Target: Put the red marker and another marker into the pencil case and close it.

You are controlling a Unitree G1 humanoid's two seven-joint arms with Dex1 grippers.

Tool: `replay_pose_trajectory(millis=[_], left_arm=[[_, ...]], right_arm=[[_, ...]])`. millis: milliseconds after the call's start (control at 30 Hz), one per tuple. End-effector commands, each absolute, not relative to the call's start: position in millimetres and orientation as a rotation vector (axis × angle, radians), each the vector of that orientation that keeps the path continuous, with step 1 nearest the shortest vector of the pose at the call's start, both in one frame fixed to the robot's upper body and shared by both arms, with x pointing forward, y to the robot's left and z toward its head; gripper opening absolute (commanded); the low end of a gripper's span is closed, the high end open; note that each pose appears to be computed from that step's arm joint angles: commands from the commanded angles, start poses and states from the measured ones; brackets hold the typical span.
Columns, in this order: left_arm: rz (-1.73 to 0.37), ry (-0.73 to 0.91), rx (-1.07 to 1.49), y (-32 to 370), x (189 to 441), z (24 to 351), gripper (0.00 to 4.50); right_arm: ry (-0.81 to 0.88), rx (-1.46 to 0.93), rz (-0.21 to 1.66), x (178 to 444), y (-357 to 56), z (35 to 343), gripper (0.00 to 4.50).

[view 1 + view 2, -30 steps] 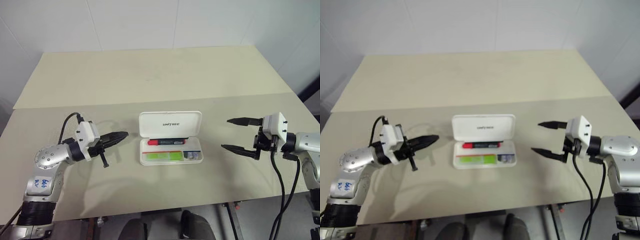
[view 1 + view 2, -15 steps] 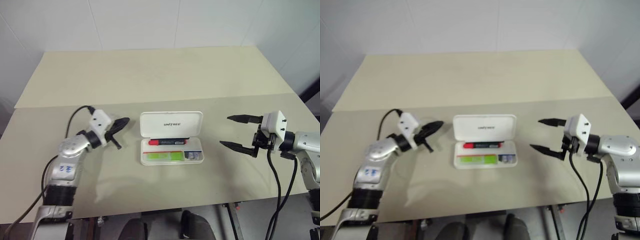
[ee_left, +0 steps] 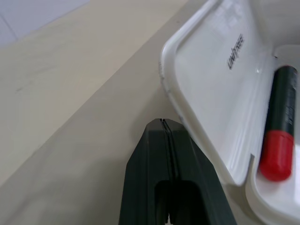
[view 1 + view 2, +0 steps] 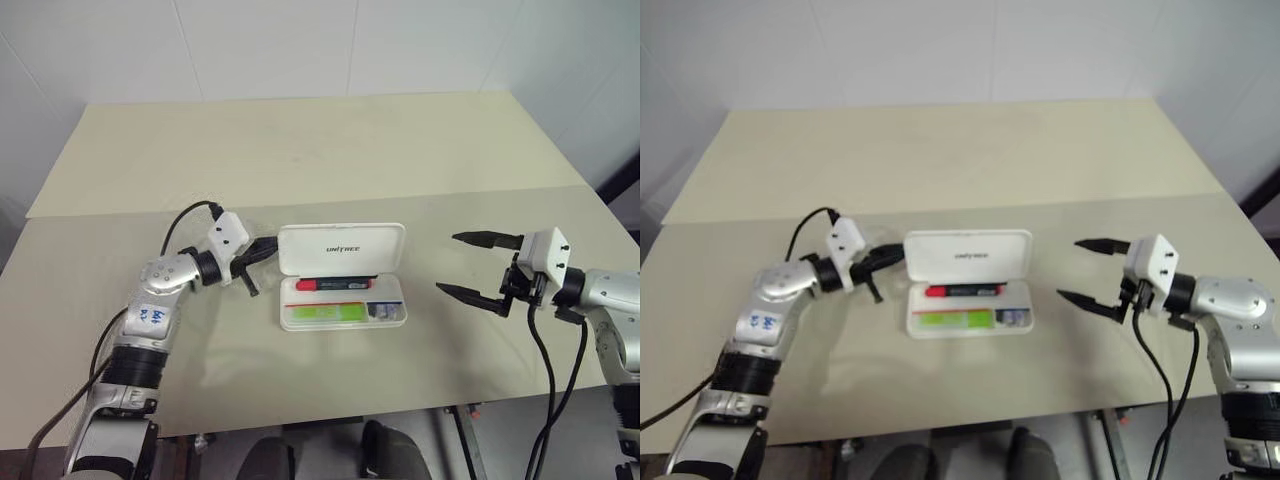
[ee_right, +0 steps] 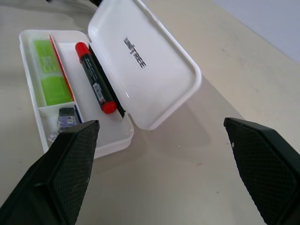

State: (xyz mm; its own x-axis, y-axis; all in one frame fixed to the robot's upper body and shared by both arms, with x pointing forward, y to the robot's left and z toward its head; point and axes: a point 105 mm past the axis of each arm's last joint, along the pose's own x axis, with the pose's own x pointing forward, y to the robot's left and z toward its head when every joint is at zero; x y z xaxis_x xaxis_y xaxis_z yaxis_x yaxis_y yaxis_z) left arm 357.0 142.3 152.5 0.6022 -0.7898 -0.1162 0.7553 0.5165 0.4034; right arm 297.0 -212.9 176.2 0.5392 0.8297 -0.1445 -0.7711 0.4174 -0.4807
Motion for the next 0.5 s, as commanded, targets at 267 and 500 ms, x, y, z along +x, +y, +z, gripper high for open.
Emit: replay_pose_trajectory(millis=[267, 500], left_arm=[[-1.213, -0.211, 0.657, 102, 342, 198, 0.03], [-1.467, -0.140, 0.678, 79, 312, 171, 0.03]], right_arm=[[-0.185, -0.554, 0.936, 297, -223, 182, 4.50], [-0.172, -0.552, 0.903, 291, -231, 179, 4.50]])
